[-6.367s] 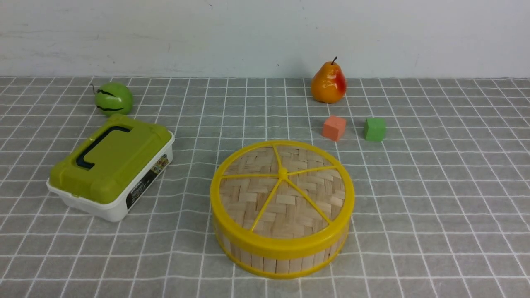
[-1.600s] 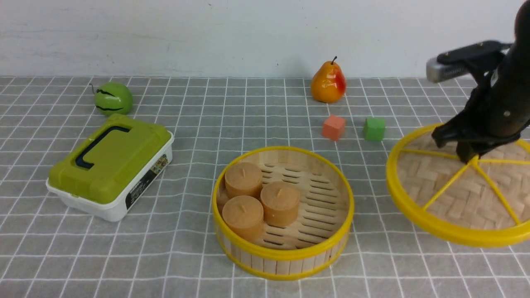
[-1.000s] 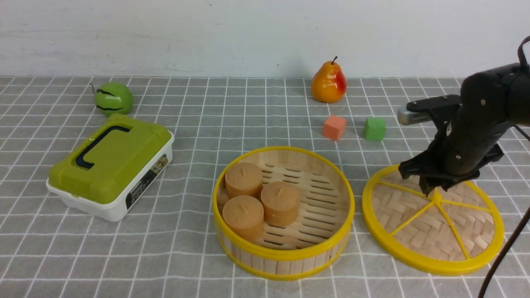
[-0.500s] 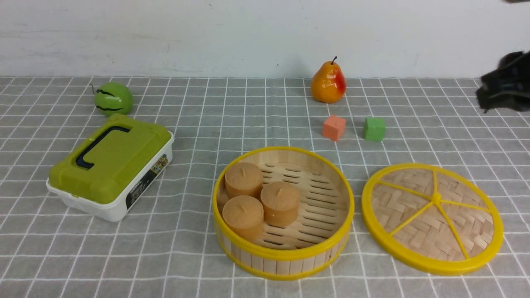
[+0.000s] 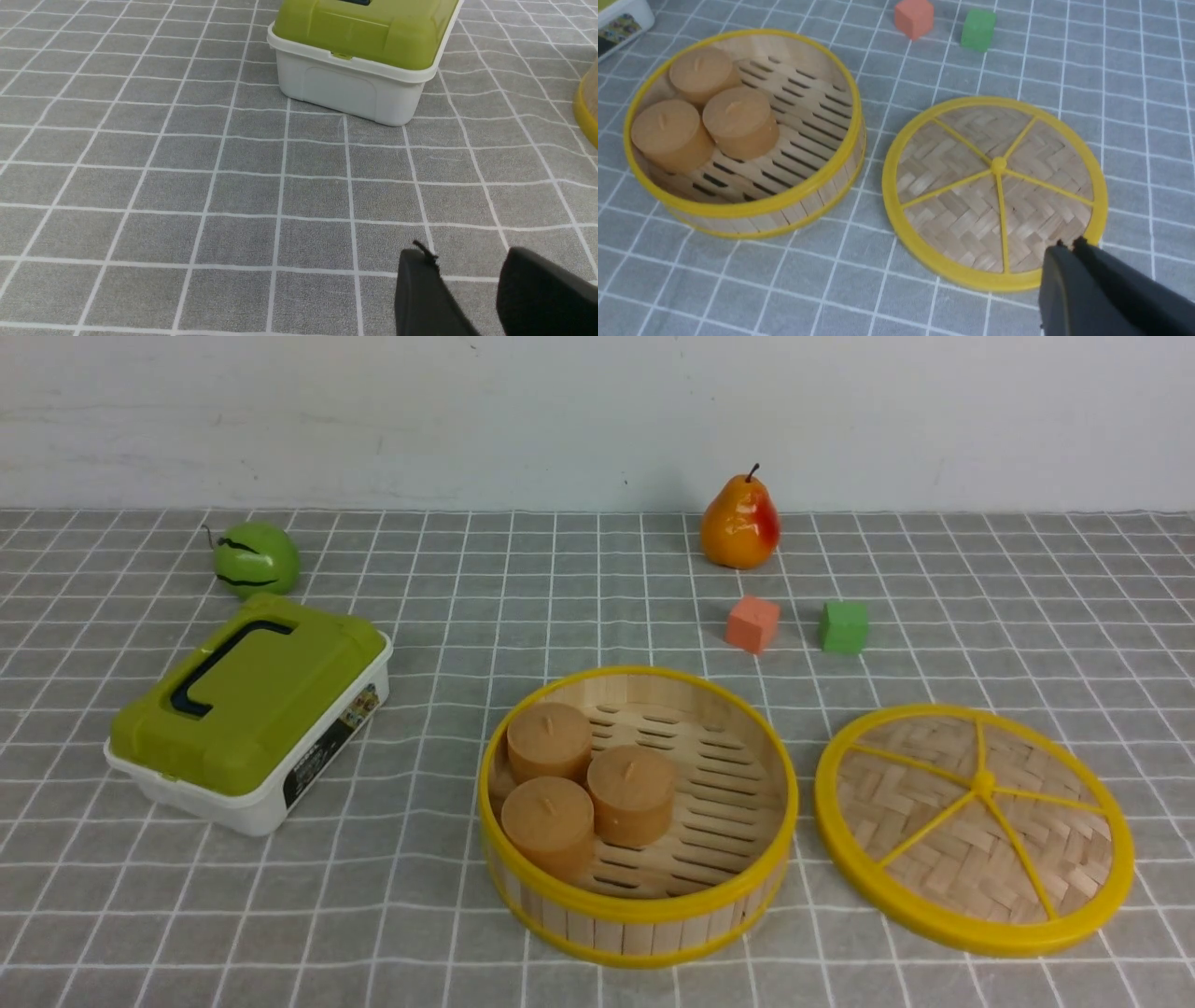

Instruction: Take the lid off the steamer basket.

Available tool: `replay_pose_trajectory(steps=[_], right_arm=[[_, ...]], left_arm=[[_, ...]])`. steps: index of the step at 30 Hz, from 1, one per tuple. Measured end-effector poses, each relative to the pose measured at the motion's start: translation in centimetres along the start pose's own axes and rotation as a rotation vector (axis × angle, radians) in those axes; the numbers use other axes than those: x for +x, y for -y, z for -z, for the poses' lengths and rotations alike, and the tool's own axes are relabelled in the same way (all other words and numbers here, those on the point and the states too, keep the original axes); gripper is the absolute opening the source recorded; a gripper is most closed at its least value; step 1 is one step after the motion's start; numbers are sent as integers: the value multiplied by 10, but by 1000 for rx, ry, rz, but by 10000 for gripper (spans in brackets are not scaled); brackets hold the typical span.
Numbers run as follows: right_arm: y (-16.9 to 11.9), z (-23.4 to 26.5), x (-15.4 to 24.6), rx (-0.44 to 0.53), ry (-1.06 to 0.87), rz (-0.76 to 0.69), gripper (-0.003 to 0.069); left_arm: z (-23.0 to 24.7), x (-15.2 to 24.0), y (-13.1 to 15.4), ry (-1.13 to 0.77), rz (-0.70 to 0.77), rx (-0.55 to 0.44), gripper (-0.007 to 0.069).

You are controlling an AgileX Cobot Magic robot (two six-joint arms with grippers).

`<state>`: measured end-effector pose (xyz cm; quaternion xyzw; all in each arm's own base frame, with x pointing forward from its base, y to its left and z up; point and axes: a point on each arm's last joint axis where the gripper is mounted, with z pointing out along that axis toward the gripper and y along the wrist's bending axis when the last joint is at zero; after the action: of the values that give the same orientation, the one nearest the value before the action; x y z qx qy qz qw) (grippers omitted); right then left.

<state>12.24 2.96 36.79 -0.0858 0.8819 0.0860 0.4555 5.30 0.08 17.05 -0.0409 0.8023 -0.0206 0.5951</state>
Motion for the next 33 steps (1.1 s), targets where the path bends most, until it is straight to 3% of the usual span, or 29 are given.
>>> replay_pose_trajectory(steps=[9, 14, 19, 23, 28, 33], right_arm=[[4, 2, 12, 41, -72, 37, -16], [5, -2, 20, 47, 204, 32, -14], [11, -19, 61, 54, 578, -28, -9], [16, -28, 92, 77, 723, -42, -7], [20, -38, 139, 86, 750, -62, -4], [24, -44, 165, 108, 668, -178, -3]], left_arm=[[0, 0, 0, 0, 0, 0, 239], [0, 0, 0, 0, 0, 0, 239], [0, 0, 0, 0, 0, 0, 239], [0, 0, 0, 0, 0, 0, 239], [0, 0, 0, 0, 0, 0, 239], [0, 0, 0, 0, 0, 0, 239]])
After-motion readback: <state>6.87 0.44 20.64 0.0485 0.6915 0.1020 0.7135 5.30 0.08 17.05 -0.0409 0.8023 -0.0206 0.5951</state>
